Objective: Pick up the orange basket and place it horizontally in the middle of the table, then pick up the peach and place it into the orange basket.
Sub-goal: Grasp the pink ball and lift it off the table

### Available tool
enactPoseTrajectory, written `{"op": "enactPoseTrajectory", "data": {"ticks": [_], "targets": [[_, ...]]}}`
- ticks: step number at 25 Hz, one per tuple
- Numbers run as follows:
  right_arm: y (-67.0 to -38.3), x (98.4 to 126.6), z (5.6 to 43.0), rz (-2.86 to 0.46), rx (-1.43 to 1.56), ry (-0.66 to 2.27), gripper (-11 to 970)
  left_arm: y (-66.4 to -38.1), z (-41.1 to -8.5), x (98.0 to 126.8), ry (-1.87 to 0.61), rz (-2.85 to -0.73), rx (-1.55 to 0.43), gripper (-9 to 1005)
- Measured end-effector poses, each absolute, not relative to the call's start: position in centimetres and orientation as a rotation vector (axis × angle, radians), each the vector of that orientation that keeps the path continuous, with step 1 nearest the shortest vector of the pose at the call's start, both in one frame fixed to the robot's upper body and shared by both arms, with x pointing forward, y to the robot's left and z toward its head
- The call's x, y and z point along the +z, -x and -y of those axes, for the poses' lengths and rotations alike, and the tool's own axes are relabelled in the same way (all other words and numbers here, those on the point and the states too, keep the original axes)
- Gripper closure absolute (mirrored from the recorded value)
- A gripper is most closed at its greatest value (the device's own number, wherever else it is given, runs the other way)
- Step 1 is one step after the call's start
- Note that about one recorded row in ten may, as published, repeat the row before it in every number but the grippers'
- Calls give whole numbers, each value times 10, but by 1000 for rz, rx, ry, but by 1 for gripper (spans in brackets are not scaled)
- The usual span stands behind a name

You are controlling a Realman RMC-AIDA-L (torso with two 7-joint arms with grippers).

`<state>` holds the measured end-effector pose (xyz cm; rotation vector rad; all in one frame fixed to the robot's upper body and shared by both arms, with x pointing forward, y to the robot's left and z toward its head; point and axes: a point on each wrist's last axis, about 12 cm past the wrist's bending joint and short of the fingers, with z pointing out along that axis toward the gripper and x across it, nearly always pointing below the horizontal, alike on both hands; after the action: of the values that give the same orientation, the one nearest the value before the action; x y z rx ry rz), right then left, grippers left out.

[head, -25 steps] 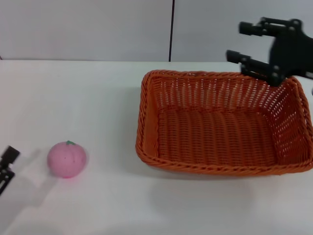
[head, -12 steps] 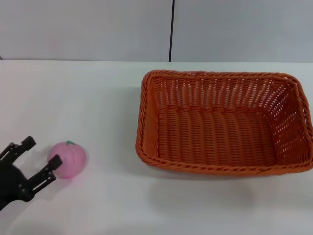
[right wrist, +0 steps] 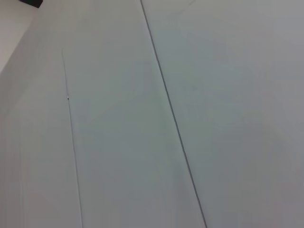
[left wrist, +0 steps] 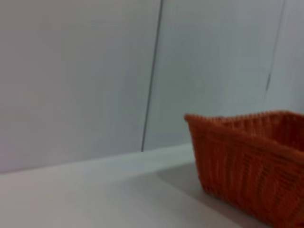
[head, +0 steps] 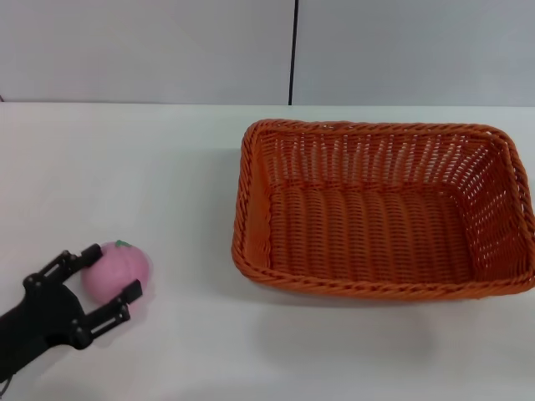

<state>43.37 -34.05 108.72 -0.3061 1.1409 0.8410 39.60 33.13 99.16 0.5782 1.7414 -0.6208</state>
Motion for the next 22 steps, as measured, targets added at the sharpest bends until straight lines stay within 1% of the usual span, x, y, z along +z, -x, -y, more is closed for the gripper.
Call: {"op": "enactPoseTrajectory", "data": {"ticks": [7, 13, 18, 22], "targets": [[-435, 1084, 338, -1149, 848, 287, 405, -396, -334, 989, -579, -1769, -609, 168], [-433, 1079, 338, -1149, 825, 257, 405, -396, -335, 989, -600, -1754, -574, 374], [-429, 1074, 341, -1142, 783, 181, 405, -397, -330, 991, -602, -1689, -519, 526], [-422, 1066, 344, -1137, 728, 102, 405, -400, -331, 999, -571, -1615, -511, 636]]}}
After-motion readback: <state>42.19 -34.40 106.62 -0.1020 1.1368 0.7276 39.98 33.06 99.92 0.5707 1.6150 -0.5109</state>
